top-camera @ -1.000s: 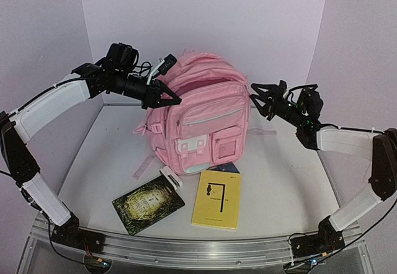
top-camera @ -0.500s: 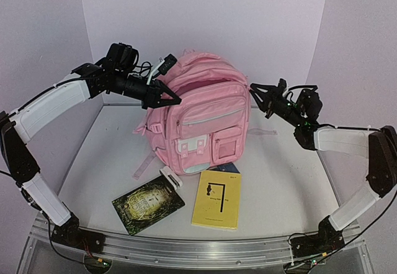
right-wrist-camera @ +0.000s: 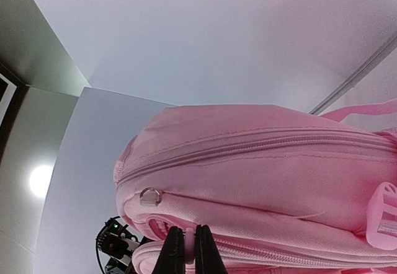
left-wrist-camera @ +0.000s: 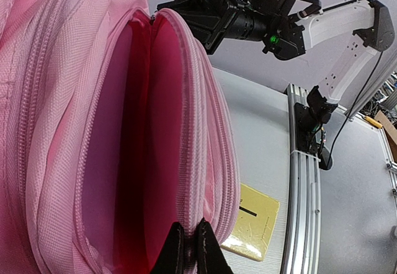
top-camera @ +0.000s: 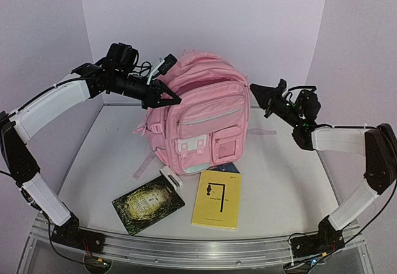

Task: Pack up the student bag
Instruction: Unzip the student bag at the center of the board.

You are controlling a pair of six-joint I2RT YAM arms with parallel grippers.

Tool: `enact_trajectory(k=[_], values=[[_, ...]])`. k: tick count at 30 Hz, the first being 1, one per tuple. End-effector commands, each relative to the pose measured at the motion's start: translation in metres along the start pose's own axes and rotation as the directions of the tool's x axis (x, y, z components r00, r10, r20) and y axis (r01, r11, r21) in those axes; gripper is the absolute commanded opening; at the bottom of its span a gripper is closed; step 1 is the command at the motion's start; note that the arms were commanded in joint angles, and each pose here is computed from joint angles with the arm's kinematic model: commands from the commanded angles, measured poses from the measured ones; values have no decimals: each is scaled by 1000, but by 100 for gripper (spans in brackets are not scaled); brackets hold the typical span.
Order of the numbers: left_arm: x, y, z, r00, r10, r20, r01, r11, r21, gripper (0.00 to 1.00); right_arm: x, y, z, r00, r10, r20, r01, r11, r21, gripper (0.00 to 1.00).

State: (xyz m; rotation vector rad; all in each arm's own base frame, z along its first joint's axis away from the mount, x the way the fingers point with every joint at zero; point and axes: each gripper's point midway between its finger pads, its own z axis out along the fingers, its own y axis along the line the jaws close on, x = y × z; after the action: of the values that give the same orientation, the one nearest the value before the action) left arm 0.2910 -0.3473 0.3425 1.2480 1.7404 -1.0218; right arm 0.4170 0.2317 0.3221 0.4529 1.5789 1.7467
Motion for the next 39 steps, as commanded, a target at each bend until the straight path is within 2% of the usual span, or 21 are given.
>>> enact_trajectory(k=[1, 13, 27, 36, 37, 39], values=[[16, -2, -1, 997, -33, -66, 32, 999, -17, 0, -9, 20, -1, 998, -33, 50, 36, 998, -57, 0], [12, 13, -11, 998, -37, -54, 31, 993, -115, 0, -9, -47, -28, 988, -95, 118, 74, 982, 172, 0], [16, 30, -14, 994, -106, -41, 97, 979, -180, 0, 3, -123, -55, 986, -141, 89, 96, 917, 388, 0], [18, 36, -17, 986, -164, -19, 157, 967, -199, 0, -7, -110, -57, 964, -251, 81, 193, 880, 433, 0], [20, 37, -17, 984, -179, -18, 172, 964, -202, 0, -9, -104, -57, 959, -272, 78, 213, 876, 433, 2], [23, 39, -18, 978, -209, -14, 201, 956, -214, 6, -12, -92, -57, 946, -316, 68, 258, 864, 432, 14]])
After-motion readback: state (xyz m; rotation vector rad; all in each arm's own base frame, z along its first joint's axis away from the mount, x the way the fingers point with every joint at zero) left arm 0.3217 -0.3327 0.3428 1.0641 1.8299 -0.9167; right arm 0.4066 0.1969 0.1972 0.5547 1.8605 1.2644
